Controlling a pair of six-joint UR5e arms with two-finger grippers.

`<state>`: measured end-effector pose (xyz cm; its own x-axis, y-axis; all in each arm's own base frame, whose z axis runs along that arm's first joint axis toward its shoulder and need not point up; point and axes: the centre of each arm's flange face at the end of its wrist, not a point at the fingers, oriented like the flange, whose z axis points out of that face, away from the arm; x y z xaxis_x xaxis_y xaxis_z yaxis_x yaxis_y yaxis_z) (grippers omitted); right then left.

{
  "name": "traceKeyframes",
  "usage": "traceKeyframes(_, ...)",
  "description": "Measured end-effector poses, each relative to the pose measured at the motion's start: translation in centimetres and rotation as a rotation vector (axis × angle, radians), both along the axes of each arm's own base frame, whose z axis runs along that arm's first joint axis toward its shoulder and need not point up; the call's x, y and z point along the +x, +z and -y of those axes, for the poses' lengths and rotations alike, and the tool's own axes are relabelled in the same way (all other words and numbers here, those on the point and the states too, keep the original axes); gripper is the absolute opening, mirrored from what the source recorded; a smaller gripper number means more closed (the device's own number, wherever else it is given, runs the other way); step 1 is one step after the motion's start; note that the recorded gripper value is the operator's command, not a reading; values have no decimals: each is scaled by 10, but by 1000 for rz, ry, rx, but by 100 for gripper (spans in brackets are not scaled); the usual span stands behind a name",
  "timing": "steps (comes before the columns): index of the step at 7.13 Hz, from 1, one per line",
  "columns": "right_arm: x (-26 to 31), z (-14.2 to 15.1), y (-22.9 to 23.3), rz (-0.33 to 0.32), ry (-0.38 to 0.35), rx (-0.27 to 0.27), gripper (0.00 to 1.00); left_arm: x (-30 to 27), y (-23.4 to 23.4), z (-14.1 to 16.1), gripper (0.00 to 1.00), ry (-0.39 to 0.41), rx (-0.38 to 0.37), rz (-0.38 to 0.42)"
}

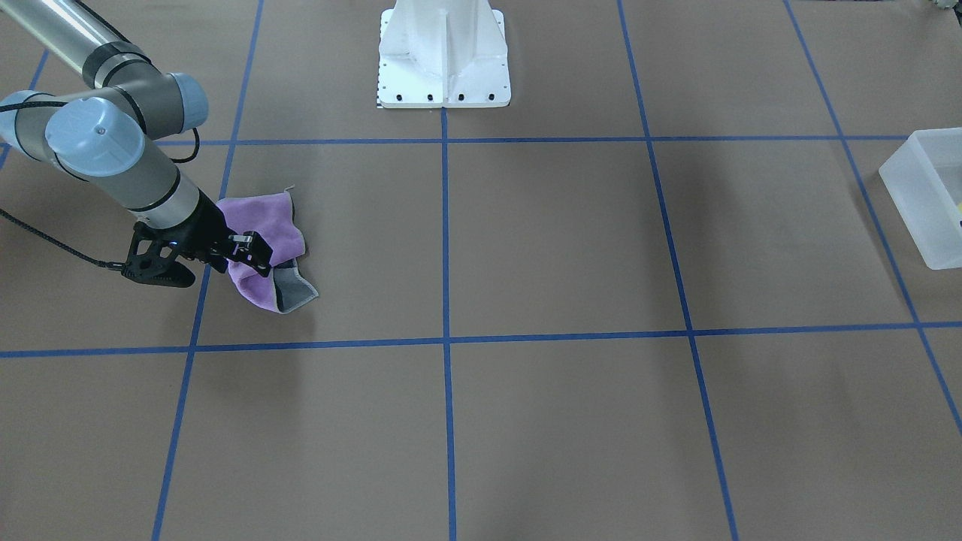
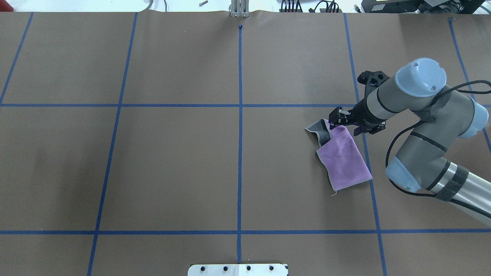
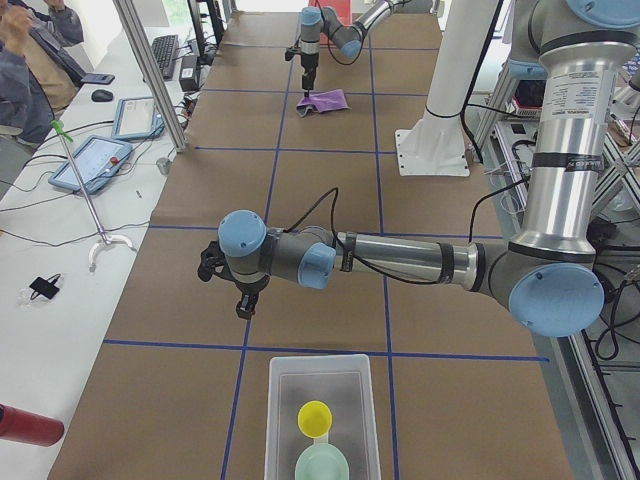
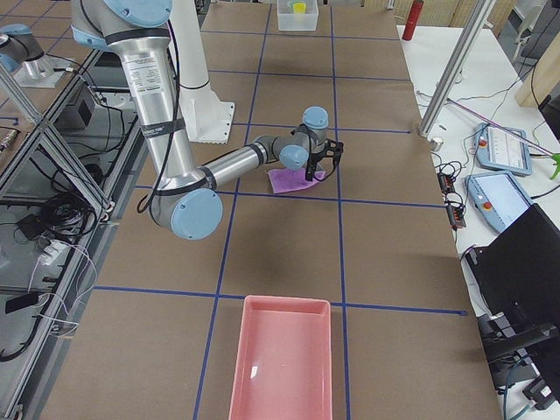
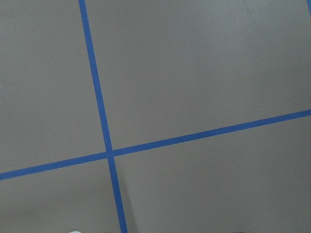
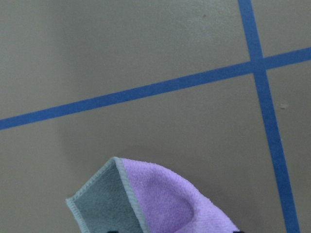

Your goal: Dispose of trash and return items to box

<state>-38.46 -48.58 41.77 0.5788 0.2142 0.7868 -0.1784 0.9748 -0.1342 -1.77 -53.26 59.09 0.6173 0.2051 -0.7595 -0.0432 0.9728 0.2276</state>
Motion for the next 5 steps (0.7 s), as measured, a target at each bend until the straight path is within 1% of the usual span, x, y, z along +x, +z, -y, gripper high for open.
traceKeyframes(1,-4,-1,5,-10,5,-9,58,0,0,-1,86,-1,1,0)
traceKeyframes(2,-7,-1,10,-18,10,-22,1,0,-1,-1,86,-1,1,0)
traceKeyframes(4,-9,-1,13,-21,29,-54,0,-1,-1,-1,86,-1,1,0)
traceKeyframes(5,-9,-1,13,-18,27,-58,0,0,-1,0,86,-1,0,0)
